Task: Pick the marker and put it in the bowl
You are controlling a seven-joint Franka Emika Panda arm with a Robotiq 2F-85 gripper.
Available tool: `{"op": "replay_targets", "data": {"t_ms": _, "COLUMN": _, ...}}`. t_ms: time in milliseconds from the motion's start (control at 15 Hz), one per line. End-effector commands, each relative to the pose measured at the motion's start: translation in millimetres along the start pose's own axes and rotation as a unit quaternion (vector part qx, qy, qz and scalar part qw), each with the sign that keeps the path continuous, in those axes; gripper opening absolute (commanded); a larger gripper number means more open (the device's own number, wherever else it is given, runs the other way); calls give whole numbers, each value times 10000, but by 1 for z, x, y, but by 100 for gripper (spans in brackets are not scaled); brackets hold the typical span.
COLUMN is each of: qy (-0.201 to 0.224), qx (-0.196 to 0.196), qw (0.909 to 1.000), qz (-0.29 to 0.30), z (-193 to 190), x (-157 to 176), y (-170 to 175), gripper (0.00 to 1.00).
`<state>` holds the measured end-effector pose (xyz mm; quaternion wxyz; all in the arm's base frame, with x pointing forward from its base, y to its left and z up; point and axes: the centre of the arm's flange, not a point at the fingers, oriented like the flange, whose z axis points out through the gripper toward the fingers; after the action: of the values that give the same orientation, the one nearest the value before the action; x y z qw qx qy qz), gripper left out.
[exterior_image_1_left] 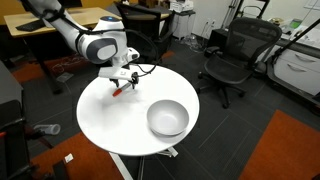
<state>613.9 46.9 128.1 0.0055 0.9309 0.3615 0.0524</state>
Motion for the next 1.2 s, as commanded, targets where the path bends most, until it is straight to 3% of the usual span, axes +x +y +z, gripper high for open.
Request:
{"op": "replay_targets", "data": {"t_ms": 0, "qy": -159, "qx": 25, "qw": 9999, "qz": -6, "z": 3, "x": 13, "y": 3, "gripper": 67}}
{"op": "replay_targets", "data": {"t_ms": 600, "qy": -189, "qx": 24, "qw": 9998, "qz": -33, "z": -1, "x": 20, "y": 4, "gripper": 1}}
{"op": "replay_targets", "data": {"t_ms": 733, "qy": -137, "qx": -86, "qw": 9999, "qz": 10, "z": -10, "x": 17, "y": 3, "gripper": 5}}
{"op": "replay_targets", "data": {"t_ms": 1133, "qy": 214, "qx": -554, "qw": 9969, "qz": 512, "z": -78, "x": 8, "y": 18, "gripper": 5}}
